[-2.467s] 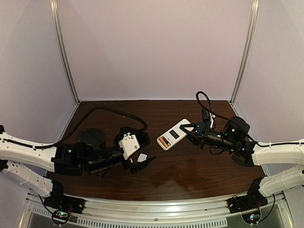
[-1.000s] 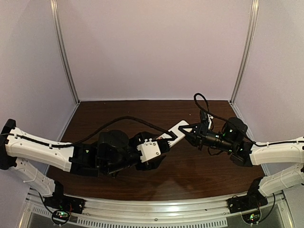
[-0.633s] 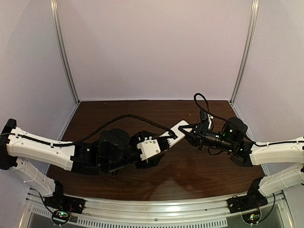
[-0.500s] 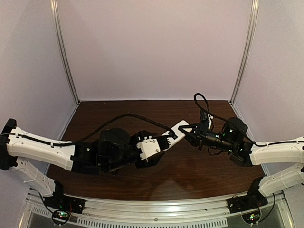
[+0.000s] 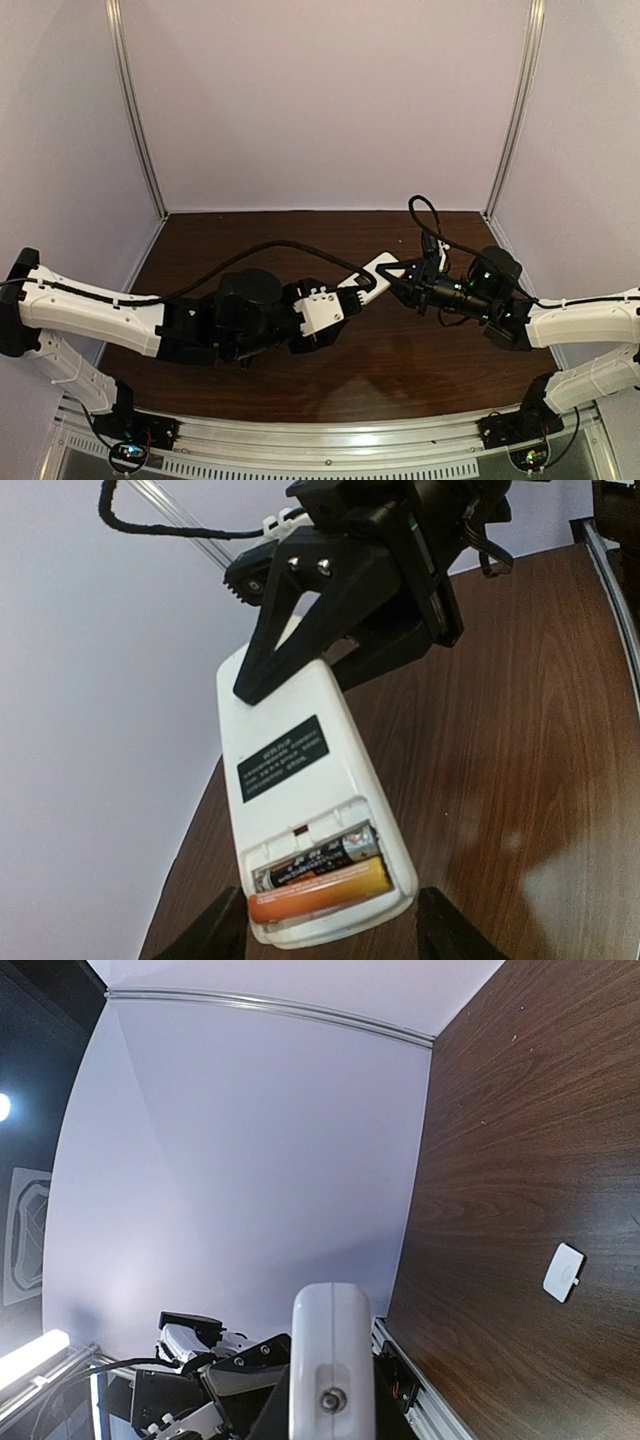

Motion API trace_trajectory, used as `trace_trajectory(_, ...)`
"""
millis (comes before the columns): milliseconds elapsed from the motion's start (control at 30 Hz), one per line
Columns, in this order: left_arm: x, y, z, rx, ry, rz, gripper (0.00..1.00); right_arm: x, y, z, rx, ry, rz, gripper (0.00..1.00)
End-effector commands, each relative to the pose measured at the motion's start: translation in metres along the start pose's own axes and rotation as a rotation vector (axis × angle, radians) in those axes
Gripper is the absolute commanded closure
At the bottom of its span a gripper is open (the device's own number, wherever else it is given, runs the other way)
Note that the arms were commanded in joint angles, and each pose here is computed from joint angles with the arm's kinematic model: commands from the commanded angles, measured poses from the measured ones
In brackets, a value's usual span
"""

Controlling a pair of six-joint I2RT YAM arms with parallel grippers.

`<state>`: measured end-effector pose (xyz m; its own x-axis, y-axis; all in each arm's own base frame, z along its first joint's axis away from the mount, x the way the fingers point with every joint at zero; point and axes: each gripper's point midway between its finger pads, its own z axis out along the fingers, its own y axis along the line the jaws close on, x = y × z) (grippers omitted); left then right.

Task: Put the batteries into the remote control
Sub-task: Load the battery into the battery compartment.

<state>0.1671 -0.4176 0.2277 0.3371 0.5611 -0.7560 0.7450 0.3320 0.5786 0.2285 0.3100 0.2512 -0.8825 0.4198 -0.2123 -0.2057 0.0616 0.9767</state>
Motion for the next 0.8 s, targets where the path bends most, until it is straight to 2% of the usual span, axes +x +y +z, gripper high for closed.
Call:
trace_trajectory(0, 0.001, -0.009, 0.007, 0.044, 0.015, 0.023, 0.43, -0.001, 0.010, 0.000, -0.044, -0.010, 0.002, 1.00)
trace_trajectory(433, 0.041, -0.030, 0.020, 0.028, 0.179, 0.209, 0.50, 0.001, 0.028, 0.000, -0.167, 0.009, 0.122, 1.00)
trace_trajectory(767, 0.050, -0.041, 0.018, 0.026, 0.201, 0.305, 0.58, -0.006, 0.030, -0.007, -0.209, -0.021, 0.178, 1.00)
